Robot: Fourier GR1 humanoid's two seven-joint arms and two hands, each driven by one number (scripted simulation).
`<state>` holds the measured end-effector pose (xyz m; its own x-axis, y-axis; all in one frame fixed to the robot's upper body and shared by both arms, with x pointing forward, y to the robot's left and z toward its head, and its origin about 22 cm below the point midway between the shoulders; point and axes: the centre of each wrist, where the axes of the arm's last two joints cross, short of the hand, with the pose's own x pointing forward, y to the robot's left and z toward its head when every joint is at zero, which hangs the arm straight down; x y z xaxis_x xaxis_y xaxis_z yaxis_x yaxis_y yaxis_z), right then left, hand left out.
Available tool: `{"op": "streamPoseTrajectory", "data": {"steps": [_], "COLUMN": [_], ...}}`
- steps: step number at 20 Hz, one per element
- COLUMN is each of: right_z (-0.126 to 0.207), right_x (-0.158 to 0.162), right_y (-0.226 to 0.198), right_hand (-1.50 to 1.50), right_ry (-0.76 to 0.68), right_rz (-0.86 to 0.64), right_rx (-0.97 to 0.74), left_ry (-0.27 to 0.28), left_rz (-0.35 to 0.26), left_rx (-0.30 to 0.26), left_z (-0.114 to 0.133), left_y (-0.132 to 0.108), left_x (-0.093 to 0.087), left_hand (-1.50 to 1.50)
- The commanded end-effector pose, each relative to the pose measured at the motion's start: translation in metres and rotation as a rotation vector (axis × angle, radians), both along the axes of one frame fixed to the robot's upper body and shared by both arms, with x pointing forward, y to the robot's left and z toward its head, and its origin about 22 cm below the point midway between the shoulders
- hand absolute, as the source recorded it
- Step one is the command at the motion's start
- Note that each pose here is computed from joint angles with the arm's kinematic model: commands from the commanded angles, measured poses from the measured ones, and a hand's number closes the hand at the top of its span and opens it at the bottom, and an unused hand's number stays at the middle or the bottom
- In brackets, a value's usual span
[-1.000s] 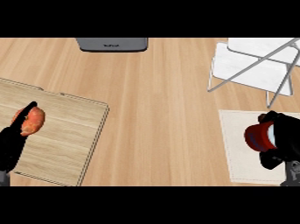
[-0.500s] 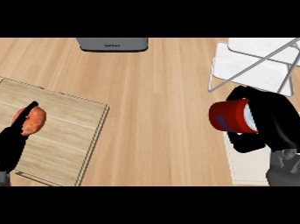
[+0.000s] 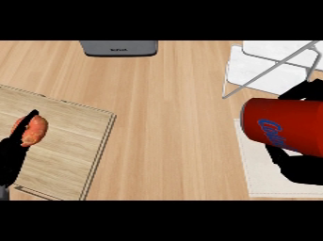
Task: Pick the can from the placemat and place it in the tiered shelf
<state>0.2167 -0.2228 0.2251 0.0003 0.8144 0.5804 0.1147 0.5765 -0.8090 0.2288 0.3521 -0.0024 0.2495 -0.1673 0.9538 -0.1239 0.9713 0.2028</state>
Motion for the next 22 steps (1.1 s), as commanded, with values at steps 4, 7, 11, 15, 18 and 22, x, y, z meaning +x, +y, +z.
{"op": "streamPoseTrajectory", "data": {"steps": [4, 7, 11, 15, 18, 22], "right_z": [0.061, 0.08, 0.109, 0.134, 0.137, 0.158], "right_x": [-0.016, -0.017, -0.016, -0.002, 0.024, 0.032], "right_y": [-0.025, -0.023, -0.027, -0.034, -0.038, -0.039], "right_hand": [1.5, 1.5, 1.5, 1.5, 1.5, 1.5], "right_ry": [-0.1, -0.149, -0.22, -0.216, -0.2, -0.178], "right_rz": [-0.002, -0.061, -0.145, -0.213, -0.22, -0.23], "right_rx": [0.067, 0.1, 0.041, -0.091, -0.102, -0.123], "left_ry": [0.012, -0.012, -0.011, -0.009, -0.011, -0.014], "left_rz": [-0.006, -0.009, -0.019, -0.009, -0.025, -0.014], "left_rx": [0.01, 0.017, 0.009, 0.009, -0.002, 0.011], "left_z": [0.0, 0.009, -0.002, -0.009, 0.005, -0.012], "left_y": [-0.003, 0.013, -0.018, 0.008, 0.009, -0.008], "left_x": [0.009, -0.001, -0.007, -0.001, 0.015, 0.0], "left_hand": [0.0, 0.0, 0.0, 0.0, 0.0, 0.0]}}
